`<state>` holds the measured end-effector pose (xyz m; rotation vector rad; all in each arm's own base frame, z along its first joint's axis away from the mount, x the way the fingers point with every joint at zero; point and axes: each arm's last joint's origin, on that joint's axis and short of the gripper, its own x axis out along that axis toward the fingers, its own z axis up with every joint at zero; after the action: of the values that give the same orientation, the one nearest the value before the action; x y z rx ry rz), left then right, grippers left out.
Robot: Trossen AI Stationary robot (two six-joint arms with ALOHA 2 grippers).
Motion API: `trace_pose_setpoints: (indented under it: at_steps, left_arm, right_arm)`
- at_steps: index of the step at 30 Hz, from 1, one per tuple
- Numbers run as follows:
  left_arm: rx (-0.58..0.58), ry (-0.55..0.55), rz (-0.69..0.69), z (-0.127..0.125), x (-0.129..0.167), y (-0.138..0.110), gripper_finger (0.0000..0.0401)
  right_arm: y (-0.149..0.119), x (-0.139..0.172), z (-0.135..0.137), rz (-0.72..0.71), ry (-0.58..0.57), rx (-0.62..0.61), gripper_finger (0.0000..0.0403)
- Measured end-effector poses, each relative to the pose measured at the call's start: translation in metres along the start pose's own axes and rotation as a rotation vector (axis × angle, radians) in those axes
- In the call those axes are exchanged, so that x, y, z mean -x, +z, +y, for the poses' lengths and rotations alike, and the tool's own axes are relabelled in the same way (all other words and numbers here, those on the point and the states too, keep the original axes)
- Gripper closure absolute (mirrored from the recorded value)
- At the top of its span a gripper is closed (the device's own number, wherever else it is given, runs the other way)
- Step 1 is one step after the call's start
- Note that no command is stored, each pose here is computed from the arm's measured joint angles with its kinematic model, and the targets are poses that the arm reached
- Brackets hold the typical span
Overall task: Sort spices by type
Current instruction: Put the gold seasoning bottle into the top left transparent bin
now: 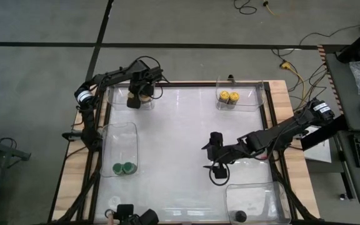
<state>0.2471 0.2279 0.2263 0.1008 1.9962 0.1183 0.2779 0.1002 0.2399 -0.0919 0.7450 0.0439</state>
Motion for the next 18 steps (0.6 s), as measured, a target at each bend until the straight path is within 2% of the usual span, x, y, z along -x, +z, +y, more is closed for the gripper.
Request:
trace_pose_setpoints:
  at_steps: [7,18]
  left_arm:
    - [0.031,0.002,-0.001,-0.0015,0.0008,0.0012,0.0099]
    - [0.042,-0.001,0.004,-0.0025,0.0013,0.0008,0.0084]
  right_arm:
    - [0.0009,-0.0018,-0.0071,0.002,-0.018,-0.016,0.0044]
    - [0.0023,-0.002,-0.0095,-0.011,-0.041,-0.021,0.0044]
